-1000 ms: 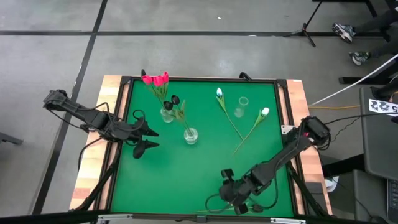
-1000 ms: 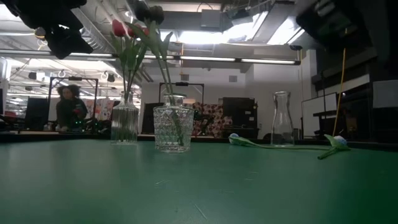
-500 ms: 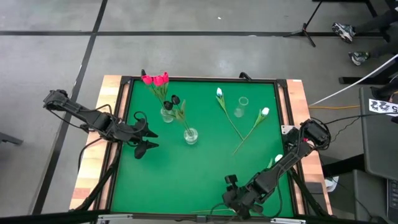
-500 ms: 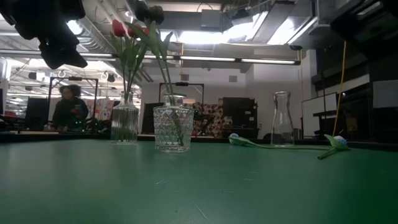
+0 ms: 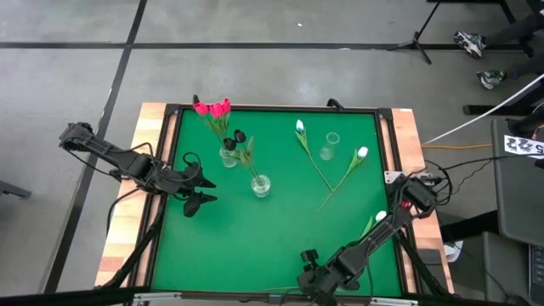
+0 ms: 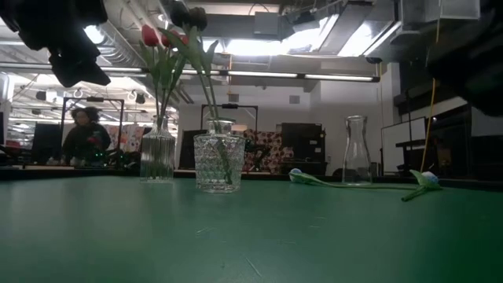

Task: Sort flowers into vase by color
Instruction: Put the black tulip into the middle transparent vase

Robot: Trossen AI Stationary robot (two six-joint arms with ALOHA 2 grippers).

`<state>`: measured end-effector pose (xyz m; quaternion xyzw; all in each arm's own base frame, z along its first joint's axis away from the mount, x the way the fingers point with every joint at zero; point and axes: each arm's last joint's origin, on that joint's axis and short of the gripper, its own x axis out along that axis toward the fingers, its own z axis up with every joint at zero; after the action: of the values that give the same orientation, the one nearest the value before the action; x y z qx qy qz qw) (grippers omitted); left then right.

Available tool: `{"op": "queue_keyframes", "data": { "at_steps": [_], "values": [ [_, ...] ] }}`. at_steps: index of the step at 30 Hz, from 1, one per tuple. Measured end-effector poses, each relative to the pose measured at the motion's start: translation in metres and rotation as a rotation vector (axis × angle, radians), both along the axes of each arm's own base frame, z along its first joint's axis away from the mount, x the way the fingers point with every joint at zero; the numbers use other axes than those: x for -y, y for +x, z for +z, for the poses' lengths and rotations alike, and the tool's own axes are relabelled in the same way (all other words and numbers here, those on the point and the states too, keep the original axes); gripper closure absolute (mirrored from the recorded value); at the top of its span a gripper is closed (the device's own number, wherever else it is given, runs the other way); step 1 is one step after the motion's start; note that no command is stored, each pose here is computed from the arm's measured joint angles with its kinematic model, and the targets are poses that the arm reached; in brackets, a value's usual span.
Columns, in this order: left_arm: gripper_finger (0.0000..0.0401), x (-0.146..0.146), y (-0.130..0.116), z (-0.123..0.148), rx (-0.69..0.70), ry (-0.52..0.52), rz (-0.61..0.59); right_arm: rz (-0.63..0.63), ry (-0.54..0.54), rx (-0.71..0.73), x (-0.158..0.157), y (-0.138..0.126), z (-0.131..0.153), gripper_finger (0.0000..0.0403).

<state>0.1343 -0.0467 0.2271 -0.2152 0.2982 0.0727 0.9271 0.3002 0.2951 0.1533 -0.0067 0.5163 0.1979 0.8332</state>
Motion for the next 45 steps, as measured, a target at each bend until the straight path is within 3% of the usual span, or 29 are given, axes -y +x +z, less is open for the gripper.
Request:
{"op": "queue_keyframes", "data": {
  "at_steps": [9, 22, 26, 33, 39, 45],
  "values": [
    [0.0163, 0.000, 0.000, 0.000, 0.000, -0.003, 0.002, -0.097, -0.076, -0.147, 0.003, -0.011, -0.008, 0.0252],
    [0.0163, 0.000, 0.000, 0.000, 0.006, 0.000, 0.015, -0.144, -0.103, -0.184, -0.011, -0.034, -0.010, 0.0256],
    [0.0163, 0.000, 0.000, 0.000, 0.008, -0.005, 0.019, -0.148, -0.126, -0.214, -0.008, -0.036, -0.010, 0.0290],
    [0.0163, 0.000, 0.000, 0.001, 0.008, -0.018, 0.030, -0.157, -0.147, -0.203, -0.006, -0.036, -0.010, 0.0389],
    [0.0163, 0.000, 0.000, 0.001, 0.010, -0.049, 0.051, -0.193, -0.136, -0.210, -0.006, -0.035, -0.010, 0.0374],
    [0.0163, 0.002, 0.003, 0.004, 0.047, -0.129, 0.063, -0.191, -0.196, -0.241, 0.003, -0.022, 0.002, 0.0394]
  ]
}}
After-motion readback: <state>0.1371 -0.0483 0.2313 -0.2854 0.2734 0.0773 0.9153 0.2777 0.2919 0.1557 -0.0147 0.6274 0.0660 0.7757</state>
